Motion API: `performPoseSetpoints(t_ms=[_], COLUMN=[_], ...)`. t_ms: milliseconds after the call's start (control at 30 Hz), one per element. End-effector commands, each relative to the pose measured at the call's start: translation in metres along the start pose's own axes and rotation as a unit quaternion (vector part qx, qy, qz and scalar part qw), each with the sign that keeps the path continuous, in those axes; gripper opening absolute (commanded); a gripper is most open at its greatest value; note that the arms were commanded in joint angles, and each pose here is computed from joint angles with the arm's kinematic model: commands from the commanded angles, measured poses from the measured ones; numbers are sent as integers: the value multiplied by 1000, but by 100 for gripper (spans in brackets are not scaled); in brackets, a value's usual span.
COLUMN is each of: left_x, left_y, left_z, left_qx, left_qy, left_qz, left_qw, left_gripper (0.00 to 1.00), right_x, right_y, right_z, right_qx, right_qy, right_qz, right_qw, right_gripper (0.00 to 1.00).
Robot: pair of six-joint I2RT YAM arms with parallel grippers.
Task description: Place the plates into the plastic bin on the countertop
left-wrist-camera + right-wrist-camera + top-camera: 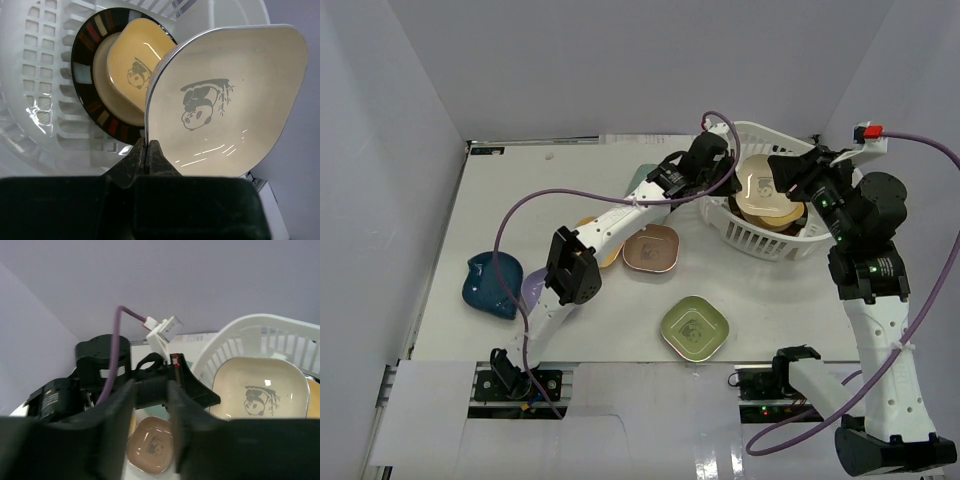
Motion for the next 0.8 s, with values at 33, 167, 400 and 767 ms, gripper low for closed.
performPoseSetpoints(t_ms=[33, 167, 400, 767], left_x=[-43, -30, -22, -34], left_y=[-13, -26, -73, -98], left_z=[-39, -37, -49, -47], left_qx=[-76, -82, -96, -93], left_qy=[1, 20, 66, 77], left_qz=[48, 6, -23, 19], left_qw=[996, 996, 993, 993], left_gripper=[0, 0, 0, 0], right_x=[-56, -91, -130, -164], right_y=[6, 6, 15, 22], right_z=[14, 24, 45, 85], right_qx=[0, 6, 45, 110], right_qy=[-55, -81, -93, -84], right_qz=[126, 198, 254, 274], right_qw=[990, 977, 962, 952], right_gripper=[62, 80, 77, 62])
Point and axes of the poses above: each gripper's point midway between its finger pads, its own y axis out along the fingers, its own x axis along the line the jaws close on, z = x × y, the point moved 3 cm from there along -y, back along the fingers, and after that the axes turned 9 degrees about y, right-handed, at the moved point
